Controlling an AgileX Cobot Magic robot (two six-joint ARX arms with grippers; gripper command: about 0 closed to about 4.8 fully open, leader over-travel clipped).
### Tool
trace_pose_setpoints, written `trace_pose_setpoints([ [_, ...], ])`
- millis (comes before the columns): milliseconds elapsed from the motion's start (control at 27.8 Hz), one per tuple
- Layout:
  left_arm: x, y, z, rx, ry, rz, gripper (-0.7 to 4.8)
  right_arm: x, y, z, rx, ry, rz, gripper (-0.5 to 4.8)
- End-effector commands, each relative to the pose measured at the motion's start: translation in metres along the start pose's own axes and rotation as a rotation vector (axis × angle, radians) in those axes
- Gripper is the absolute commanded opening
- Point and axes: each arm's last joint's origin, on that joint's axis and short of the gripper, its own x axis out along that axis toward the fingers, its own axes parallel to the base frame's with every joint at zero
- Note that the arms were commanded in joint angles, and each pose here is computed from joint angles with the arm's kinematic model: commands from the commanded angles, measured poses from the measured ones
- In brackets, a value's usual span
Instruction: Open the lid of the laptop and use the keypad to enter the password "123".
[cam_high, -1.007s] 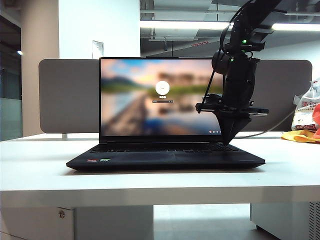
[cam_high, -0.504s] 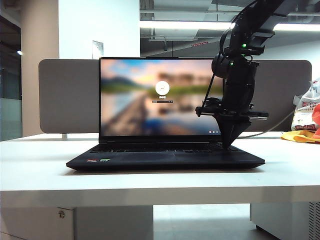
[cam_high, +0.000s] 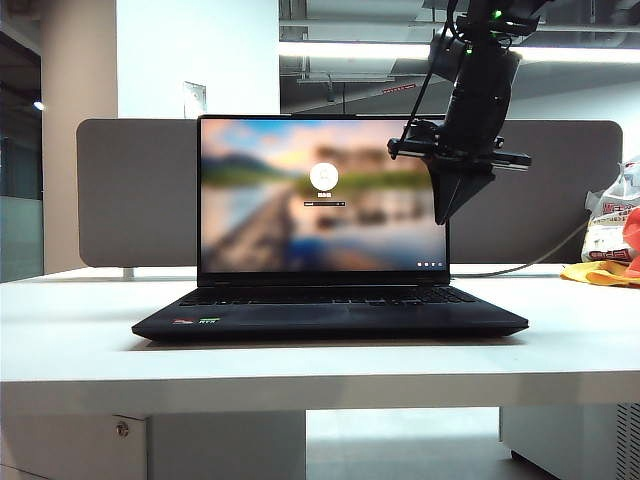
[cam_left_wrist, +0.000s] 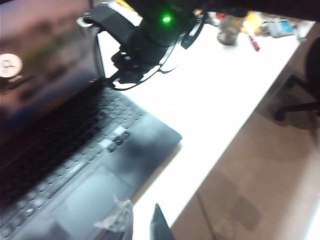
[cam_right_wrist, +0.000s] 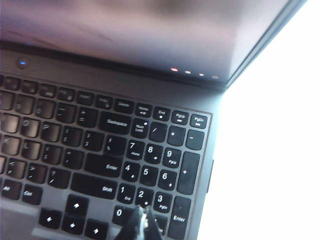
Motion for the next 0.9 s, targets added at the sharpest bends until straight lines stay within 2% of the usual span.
trace_pose_setpoints([
  [36,-0.005,0.003,0.001,0.033,-0.016,0.124,0.51,-0.018,0.008,0.003,-0.045,-0.04,0.021,-0.05],
  [144,-0.015,0.014,-0.004,0.006,-0.044,0.193,0.51,-0.043,0.016,0.006,-0.067,-0.115,0.05,-0.06],
  [288,-0.037,0.034,-0.027,-0.092,-0.123,0.307,0.51,-0.085,0.026,0.007,-0.088,-0.217,0.082,-0.06],
  [468,-0.056,0.033,-0.067,-0.143,-0.172,0.387,0.51,-0.12,0.031,-0.02,-0.095,-0.301,0.103,-0.05],
  [612,-0.069,0.022,-0.094,-0.175,-0.199,0.424,0.51,-0.133,0.026,-0.068,-0.087,-0.359,0.097,-0.05],
  [719,-0.078,0.013,-0.121,-0.208,-0.221,0.474,0.51,-0.142,0.017,-0.119,-0.048,-0.446,0.117,-0.06],
  [899,-0.089,-0.002,-0.173,-0.279,-0.3,0.489,0.51,-0.143,0.001,-0.209,0.033,-0.546,0.114,-0.06],
])
